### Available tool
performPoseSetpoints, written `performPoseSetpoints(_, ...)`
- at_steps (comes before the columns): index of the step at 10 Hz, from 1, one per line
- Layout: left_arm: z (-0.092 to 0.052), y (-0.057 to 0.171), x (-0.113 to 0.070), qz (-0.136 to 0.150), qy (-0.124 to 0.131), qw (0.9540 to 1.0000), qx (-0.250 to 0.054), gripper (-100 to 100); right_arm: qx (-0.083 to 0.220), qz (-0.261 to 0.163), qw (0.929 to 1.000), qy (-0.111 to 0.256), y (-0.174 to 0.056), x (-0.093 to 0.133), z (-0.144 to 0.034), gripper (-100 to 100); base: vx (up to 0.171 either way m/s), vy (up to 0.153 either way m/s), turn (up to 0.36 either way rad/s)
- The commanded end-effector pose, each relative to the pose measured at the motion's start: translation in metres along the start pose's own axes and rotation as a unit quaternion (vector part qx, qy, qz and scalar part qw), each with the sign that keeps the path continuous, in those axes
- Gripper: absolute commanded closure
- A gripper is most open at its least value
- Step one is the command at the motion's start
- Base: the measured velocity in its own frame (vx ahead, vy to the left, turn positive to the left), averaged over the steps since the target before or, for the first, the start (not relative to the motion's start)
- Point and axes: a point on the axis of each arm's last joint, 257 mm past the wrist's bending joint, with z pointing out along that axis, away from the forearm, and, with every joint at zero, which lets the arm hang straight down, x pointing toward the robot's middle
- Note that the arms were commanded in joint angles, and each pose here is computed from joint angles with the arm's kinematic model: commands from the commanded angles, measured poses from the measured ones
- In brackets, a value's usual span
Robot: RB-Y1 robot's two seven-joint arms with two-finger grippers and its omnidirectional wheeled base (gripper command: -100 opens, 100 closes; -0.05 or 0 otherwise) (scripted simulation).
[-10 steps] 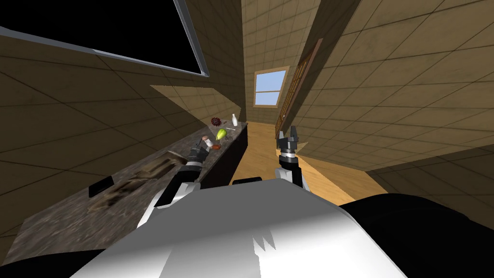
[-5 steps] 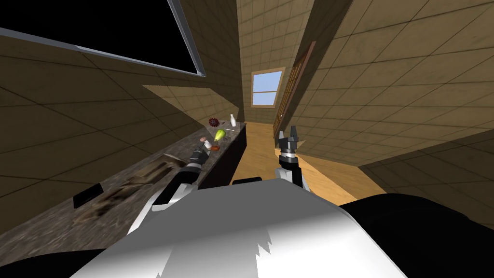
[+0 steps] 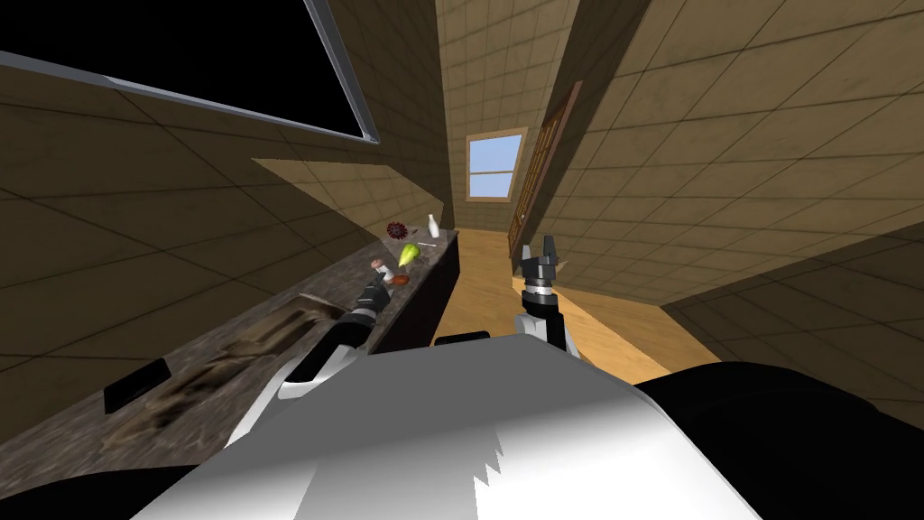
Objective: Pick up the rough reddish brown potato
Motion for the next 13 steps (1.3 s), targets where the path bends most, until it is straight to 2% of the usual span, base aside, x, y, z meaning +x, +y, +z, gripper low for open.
performPoseSetpoints(1,-0.002,0.016,-0.006,0.010,-0.002,0.9995,-0.031,-100,0.000,0.000,1.0000,0.000,0.000,0.000,0.000,0,0.032,0.011,-0.093)
performPoseSetpoints(2,-0.002,0.018,-0.007,0.010,-0.003,0.9993,-0.035,-100,0.000,0.000,1.0000,0.000,0.000,0.000,0.000,0,0.028,0.019,-0.042)
performPoseSetpoints(3,-0.005,0.032,-0.012,0.019,-0.005,0.9980,-0.060,-100,0.000,0.000,1.0000,0.000,0.000,0.000,0.000,0,0.043,0.026,-0.068)
performPoseSetpoints(4,-0.005,0.033,-0.012,0.019,-0.005,0.9979,-0.062,-100,0.000,0.000,1.0000,0.000,0.000,0.000,0.000,0,0.040,0.021,-0.042)
performPoseSetpoints(6,-0.012,0.059,-0.022,0.036,-0.010,0.9934,-0.108,-100,0.000,0.000,1.0000,0.000,0.000,0.000,0.000,0,0.066,0.015,-0.095)
performPoseSetpoints(7,-0.013,0.062,-0.023,0.036,-0.011,0.9928,-0.114,-100,0.000,0.000,1.0000,0.000,0.000,0.000,0.000,0,0.067,0.018,-0.040)
performPoseSetpoints(11,-0.033,0.111,-0.047,0.067,-0.024,0.9771,-0.201,-100,0.000,0.000,1.0000,0.000,0.000,0.000,0.000,0,0.102,0.016,-0.089)
performPoseSetpoints(12,-0.033,0.111,-0.047,0.067,-0.024,0.9771,-0.201,-100,0.000,0.000,1.0000,0.000,0.000,0.000,0.000,0,0.096,0.014,-0.016)
performPoseSetpoints(13,-0.038,0.121,-0.052,0.073,-0.027,0.9726,-0.219,-100,0.000,0.000,1.0000,0.000,0.000,0.000,0.000,0,0.074,0.008,-0.046)
